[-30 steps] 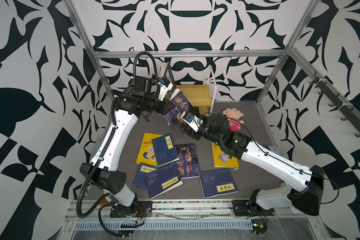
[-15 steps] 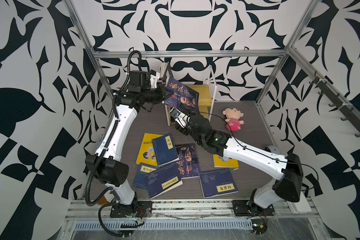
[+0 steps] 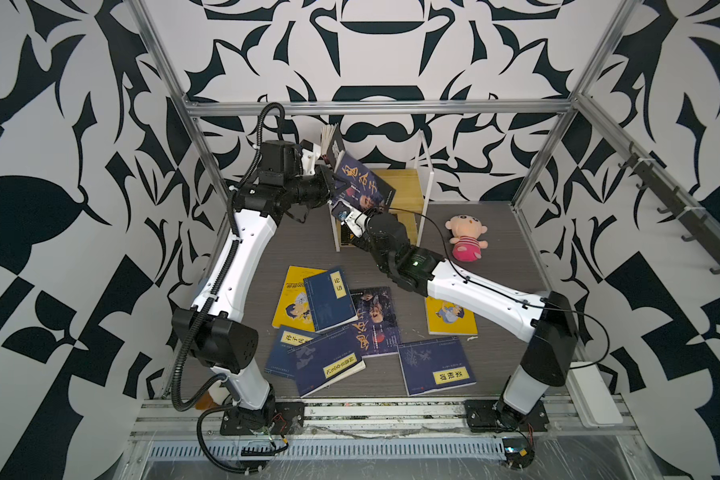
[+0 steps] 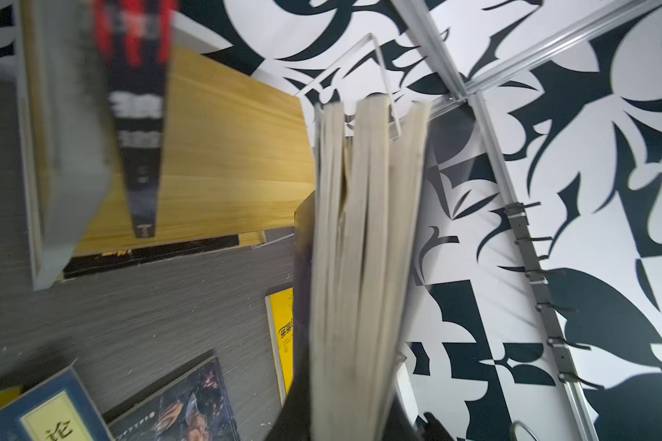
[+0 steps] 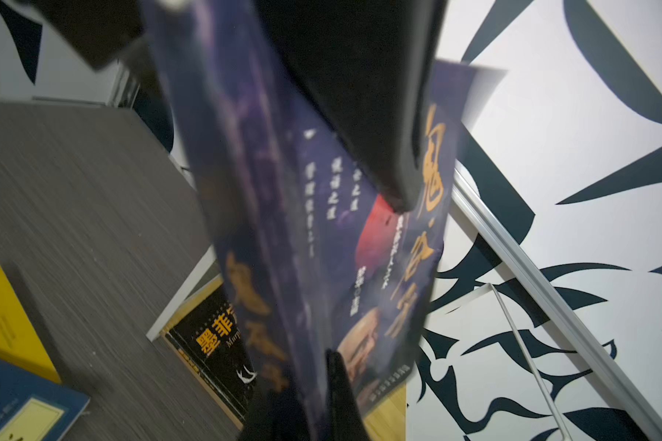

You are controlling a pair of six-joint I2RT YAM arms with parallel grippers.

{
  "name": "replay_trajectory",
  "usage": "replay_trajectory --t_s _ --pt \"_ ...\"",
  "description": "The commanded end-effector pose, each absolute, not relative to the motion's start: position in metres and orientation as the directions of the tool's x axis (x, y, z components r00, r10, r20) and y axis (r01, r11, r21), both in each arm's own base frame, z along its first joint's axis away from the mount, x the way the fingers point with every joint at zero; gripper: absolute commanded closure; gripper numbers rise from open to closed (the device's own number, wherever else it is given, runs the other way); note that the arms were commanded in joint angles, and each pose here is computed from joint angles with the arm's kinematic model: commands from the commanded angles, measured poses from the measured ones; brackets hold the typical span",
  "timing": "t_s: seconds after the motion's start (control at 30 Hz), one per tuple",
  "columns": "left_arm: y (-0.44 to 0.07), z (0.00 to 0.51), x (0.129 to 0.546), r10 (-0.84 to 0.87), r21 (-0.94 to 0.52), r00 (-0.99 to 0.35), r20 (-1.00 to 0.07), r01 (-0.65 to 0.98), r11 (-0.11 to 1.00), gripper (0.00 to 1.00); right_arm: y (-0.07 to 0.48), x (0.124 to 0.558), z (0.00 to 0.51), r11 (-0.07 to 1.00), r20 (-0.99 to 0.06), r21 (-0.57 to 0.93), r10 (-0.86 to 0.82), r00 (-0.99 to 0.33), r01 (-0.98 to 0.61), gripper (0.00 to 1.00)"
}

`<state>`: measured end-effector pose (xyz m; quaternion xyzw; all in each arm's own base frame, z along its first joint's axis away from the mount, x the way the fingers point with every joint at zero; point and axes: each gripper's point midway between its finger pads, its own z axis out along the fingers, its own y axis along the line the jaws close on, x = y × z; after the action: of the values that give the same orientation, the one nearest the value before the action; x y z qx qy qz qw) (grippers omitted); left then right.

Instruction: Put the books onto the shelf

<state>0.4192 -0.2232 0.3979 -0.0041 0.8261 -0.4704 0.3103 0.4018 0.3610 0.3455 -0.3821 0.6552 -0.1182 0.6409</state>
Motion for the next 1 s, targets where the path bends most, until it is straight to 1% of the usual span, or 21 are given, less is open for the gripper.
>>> replay_trajectory --t_s 0.0,0.03,0.07,0.23,0.4,0.53,0.63,0.7,0.8,0.83,0.87,0.97 --pt "-0.223 0.461 0.397 -0.255 -0.722 -0.706 -0.660 0.504 0.474 0.74 0.326 0.421 0.413 0.879 -0.913 -0.409 -0.390 0.123 -0.248 1.00" --pt "-0.216 0.468 0.397 -0.258 -0.709 -0.689 -0.677 0.517 0.480 0.66 0.323 0.424 0.414 0.885 -0.922 -0.386 -0.367 0.119 -0.258 1.00" --pt "-0.207 0.474 0.397 -0.270 -0.701 -0.674 -0.688 0.521 0.486 0.60 0.319 0.427 0.413 0.893 -0.932 -0.362 -0.344 0.113 -0.267 1.00" --pt "-0.152 0.488 0.407 -0.345 -0.695 -0.623 -0.702 0.494 0.523 0.48 0.303 0.442 0.422 0.929 -0.973 -0.228 -0.204 0.110 -0.293 1.00" --pt "-0.105 0.482 0.407 -0.398 -0.697 -0.594 -0.699 0.439 0.567 0.38 0.288 0.457 0.440 0.950 -0.990 -0.086 -0.047 0.136 -0.301 1.00" --pt "-0.076 0.457 0.404 -0.397 -0.677 -0.590 -0.703 0.386 0.626 0.32 0.281 0.473 0.455 0.958 -0.982 0.002 0.056 0.179 -0.288 1.00" --pt "-0.062 0.430 0.404 -0.382 -0.662 -0.604 -0.700 0.347 0.664 0.28 0.285 0.485 0.465 0.958 -0.968 0.051 0.118 0.223 -0.282 1.00" --pt "-0.054 0.412 0.403 -0.389 -0.669 -0.617 -0.684 0.319 0.671 0.26 0.291 0.494 0.468 0.954 -0.958 0.081 0.154 0.241 -0.288 1.00" --pt "-0.048 0.393 0.402 -0.371 -0.657 -0.628 -0.685 0.310 0.688 0.17 0.302 0.506 0.467 0.944 -0.945 0.128 0.209 0.250 -0.304 1.00" --pt "-0.047 0.387 0.402 -0.363 -0.651 -0.630 -0.686 0.310 0.693 0.16 0.305 0.510 0.466 0.941 -0.940 0.147 0.229 0.252 -0.304 1.00" --pt "-0.047 0.383 0.402 -0.358 -0.649 -0.633 -0.687 0.310 0.695 0.10 0.308 0.514 0.463 0.940 -0.937 0.159 0.240 0.255 -0.302 1.00" --pt "-0.045 0.371 0.403 -0.353 -0.643 -0.639 -0.684 0.299 0.706 0.05 0.315 0.522 0.456 0.941 -0.931 0.176 0.254 0.263 -0.288 1.00"
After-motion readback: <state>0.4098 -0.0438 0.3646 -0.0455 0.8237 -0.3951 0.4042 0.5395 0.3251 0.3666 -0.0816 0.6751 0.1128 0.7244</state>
